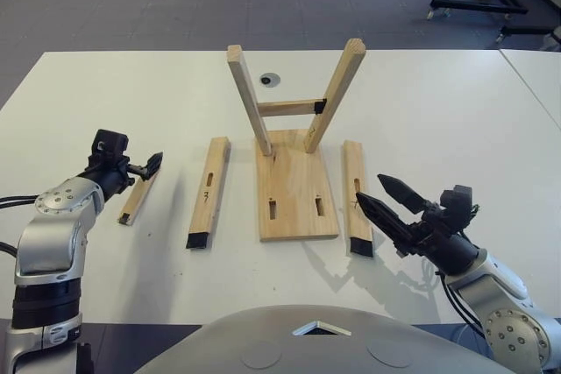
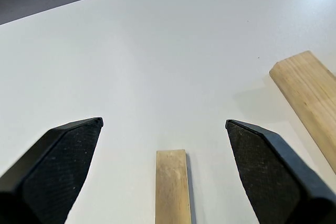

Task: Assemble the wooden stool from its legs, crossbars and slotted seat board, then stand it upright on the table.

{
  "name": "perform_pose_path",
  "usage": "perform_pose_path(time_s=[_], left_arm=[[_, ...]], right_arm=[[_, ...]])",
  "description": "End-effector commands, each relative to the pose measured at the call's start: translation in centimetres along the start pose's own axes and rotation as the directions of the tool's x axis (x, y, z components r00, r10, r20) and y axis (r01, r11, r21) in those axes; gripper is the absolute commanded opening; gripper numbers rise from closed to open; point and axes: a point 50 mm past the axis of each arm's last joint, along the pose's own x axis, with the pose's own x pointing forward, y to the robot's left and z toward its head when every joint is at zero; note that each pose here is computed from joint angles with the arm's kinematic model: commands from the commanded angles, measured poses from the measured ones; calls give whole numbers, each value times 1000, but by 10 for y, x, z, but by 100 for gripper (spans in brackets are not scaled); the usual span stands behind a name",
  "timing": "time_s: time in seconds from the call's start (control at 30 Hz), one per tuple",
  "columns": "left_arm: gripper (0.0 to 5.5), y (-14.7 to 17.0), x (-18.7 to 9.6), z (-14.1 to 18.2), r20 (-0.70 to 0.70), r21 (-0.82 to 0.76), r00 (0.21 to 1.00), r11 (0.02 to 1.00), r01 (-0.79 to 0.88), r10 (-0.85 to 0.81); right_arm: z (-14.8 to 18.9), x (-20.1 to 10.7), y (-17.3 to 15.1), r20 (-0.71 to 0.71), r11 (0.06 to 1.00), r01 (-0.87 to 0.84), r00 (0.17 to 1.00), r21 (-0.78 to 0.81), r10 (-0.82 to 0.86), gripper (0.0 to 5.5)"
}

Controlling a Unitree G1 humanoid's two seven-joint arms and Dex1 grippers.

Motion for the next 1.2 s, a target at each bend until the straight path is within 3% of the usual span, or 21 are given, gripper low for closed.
perform_pose_path(time_s=[0.03, 0.3, 1.03, 1.2], left_arm=[[431, 9, -3, 1, -45, 42, 999, 999, -5, 7], [431, 22, -14, -14, -161, 44, 987, 999, 18, -10], [431, 11, -52, -50, -350, 9, 934, 997, 79, -71], [339, -2, -50, -59, -361, -27, 927, 995, 94, -97]], right_arm=[[-5, 2, 6, 8, 1000, 11, 1000, 3, -11, 536], [-9, 2, 10, 20, 1000, 16, 1000, 15, -17, 536], [-7, 0, 20, 24, 1000, 21, 999, 20, -22, 536], [-8, 4, 21, 26, 1000, 18, 999, 18, -19, 536]])
